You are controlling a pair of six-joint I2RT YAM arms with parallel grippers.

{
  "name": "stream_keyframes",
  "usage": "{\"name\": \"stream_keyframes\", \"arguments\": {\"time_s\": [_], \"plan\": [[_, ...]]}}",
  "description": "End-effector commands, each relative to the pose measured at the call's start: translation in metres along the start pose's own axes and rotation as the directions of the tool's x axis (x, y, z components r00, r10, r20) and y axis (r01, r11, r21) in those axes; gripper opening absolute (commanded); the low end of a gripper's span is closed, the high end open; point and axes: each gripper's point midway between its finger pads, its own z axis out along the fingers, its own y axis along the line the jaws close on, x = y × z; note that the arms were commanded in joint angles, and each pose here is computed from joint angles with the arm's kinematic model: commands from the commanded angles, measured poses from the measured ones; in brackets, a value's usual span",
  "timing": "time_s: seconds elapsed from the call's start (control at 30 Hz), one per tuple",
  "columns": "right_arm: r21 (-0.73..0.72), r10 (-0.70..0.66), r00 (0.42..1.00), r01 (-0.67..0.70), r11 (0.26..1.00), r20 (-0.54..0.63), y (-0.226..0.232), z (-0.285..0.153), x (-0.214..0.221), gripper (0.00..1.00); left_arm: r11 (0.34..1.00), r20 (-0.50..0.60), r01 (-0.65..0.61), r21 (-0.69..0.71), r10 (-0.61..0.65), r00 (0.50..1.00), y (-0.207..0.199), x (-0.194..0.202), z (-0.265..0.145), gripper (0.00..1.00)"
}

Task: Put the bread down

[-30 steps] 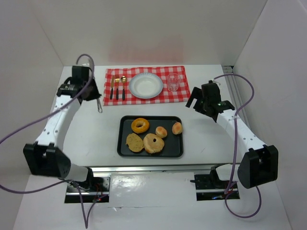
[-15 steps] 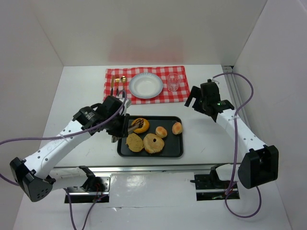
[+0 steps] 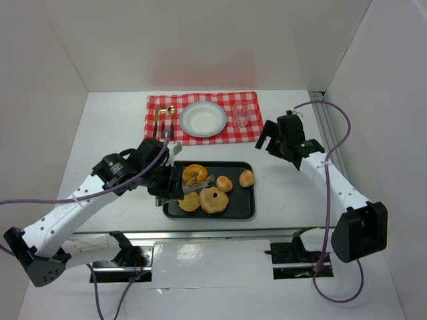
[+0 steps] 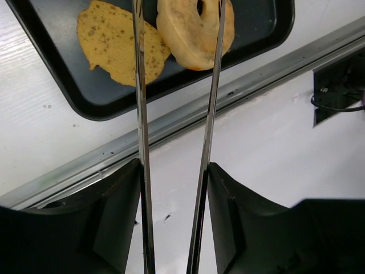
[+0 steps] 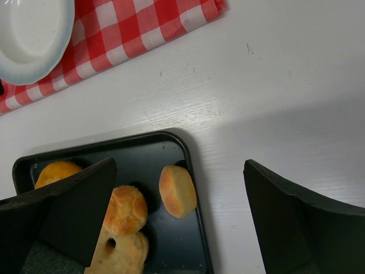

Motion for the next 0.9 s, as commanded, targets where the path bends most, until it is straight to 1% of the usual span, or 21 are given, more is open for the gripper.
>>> {"name": "stream_keyframes", "arguments": {"time_s": [0.0, 0.13, 0.17, 0.3, 0.37, 0.43, 0.47, 0.5, 0.63, 0.73, 0.87], "plan": [[-0.044, 0.005, 0.998, -0.002, 0.999, 0.069, 0.015, -0.008, -0.021, 1.00, 0.997, 0.020, 0.015, 0.080, -0.017, 1.000, -0.017, -0.003, -0.014, 0.60], [-0.044, 0.005, 0.998, -0.002, 0.999, 0.069, 0.015, -0.008, -0.021, 1.00, 0.994, 0.000, 0.007, 0.112, -0.008, 1.000, -0.023, 0.002, -0.016, 0.60], [-0.044, 0.005, 0.998, -0.002, 0.999, 0.069, 0.015, -0.008, -0.021, 1.00, 0.994, -0.027, 0.003, 0.111, 0.000, 1.000, -0.022, 0.008, -0.014, 0.60], [-0.039, 0.003, 0.998, -0.001, 0.999, 0.061, 0.013, -0.006, -0.017, 1.00, 0.993, -0.069, 0.003, 0.114, 0.005, 0.998, -0.021, 0.019, -0.013, 0.60], [-0.045, 0.005, 0.998, -0.002, 0.999, 0.070, 0.015, -0.006, -0.020, 1.00, 0.994, -0.089, 0.034, 0.102, -0.025, 0.996, -0.019, 0.024, -0.006, 0.60], [-0.045, 0.005, 0.998, -0.002, 0.999, 0.070, 0.015, -0.006, -0.020, 1.00, 0.993, -0.080, 0.053, 0.107, -0.045, 0.996, -0.019, 0.024, -0.003, 0.60], [-0.045, 0.005, 0.998, -0.002, 0.999, 0.070, 0.015, -0.006, -0.020, 1.00, 0.991, -0.093, 0.072, 0.109, -0.062, 0.994, -0.019, 0.027, 0.000, 0.60], [-0.045, 0.005, 0.998, -0.002, 0.999, 0.070, 0.015, -0.006, -0.020, 1.00, 0.990, -0.077, 0.077, 0.121, -0.068, 0.995, -0.022, 0.024, -0.002, 0.60], [-0.038, 0.005, 0.997, -0.003, 0.999, 0.075, 0.013, -0.008, -0.020, 1.00, 0.989, -0.084, 0.114, 0.094, -0.107, 0.991, -0.016, 0.029, 0.002, 0.60], [-0.033, 0.004, 0.998, -0.002, 0.999, 0.068, 0.011, -0.007, -0.017, 1.00, 0.990, -0.035, 0.134, 0.048, -0.133, 0.991, -0.007, 0.024, 0.000, 0.60], [-0.047, 0.015, 0.997, -0.011, 0.999, 0.071, 0.014, -0.007, -0.018, 1.00, 0.989, -0.050, 0.135, 0.065, -0.132, 0.990, -0.009, 0.028, 0.005, 0.60]]}}
